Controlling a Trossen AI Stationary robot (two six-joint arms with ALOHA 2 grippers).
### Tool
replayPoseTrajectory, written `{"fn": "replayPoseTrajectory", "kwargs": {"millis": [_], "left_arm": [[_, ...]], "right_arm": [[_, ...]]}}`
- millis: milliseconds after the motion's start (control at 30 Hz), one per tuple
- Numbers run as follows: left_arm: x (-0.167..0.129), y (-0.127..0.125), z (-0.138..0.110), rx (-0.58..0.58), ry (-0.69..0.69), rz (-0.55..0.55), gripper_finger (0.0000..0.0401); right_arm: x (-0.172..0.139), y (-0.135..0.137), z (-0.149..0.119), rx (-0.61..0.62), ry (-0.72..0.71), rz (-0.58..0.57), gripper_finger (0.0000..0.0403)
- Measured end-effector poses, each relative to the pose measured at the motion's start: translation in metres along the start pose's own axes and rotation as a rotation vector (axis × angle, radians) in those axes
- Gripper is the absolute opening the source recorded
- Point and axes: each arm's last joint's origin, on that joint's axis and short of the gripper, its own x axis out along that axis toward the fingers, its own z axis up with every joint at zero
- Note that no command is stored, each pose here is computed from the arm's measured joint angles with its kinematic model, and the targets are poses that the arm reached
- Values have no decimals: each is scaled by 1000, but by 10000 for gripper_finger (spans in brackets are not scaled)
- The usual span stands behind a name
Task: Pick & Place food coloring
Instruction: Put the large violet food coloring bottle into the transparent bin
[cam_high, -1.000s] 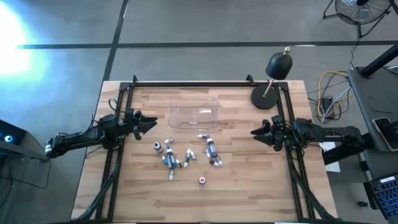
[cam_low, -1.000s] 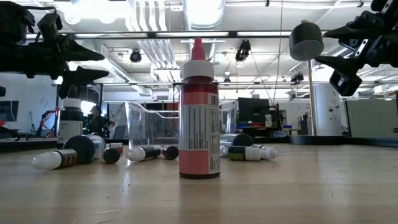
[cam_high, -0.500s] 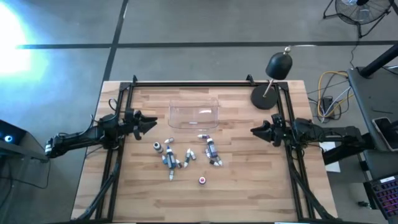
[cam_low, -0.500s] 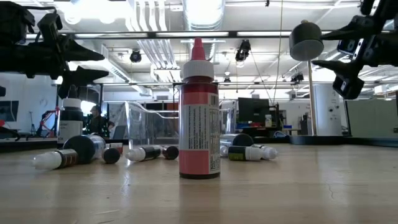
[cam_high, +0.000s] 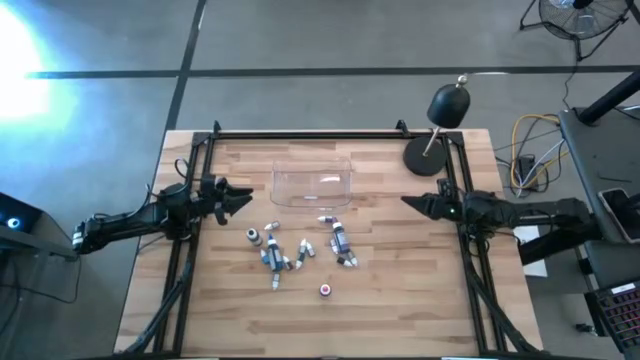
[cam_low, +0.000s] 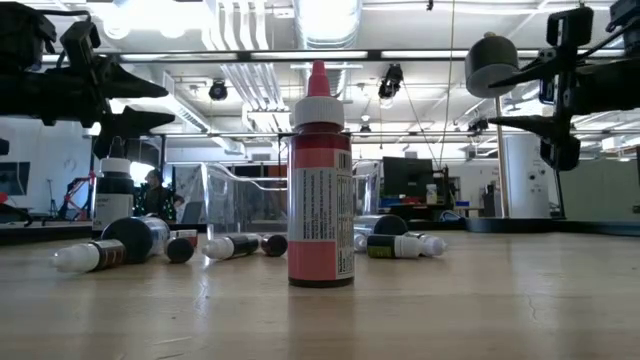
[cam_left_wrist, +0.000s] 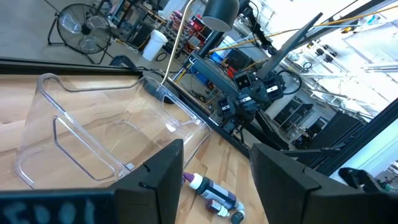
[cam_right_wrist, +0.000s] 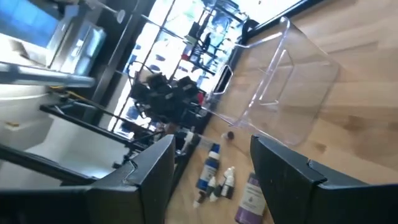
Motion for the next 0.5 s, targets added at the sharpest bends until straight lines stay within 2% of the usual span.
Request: {"fn": "replayPoseTrajectory", "kwargs": {"millis": [100, 167, 267, 333, 500], "left_arm": [[0, 0, 0, 0, 0, 0, 161], [0, 0, 0, 0, 0, 0, 161], [0, 0, 0, 0, 0, 0, 161], [0, 0, 0, 0, 0, 0, 161], [0, 0, 0, 0, 0, 0, 161]], "right_arm": [[9, 2, -3, 35, 6, 0, 203], [16, 0, -8, 65, 28, -39, 203], [27, -7, -16, 151, 98, -194, 203], [36, -2, -22, 176, 164, -273, 203], [66, 15, -38, 122, 347, -502, 203]]}}
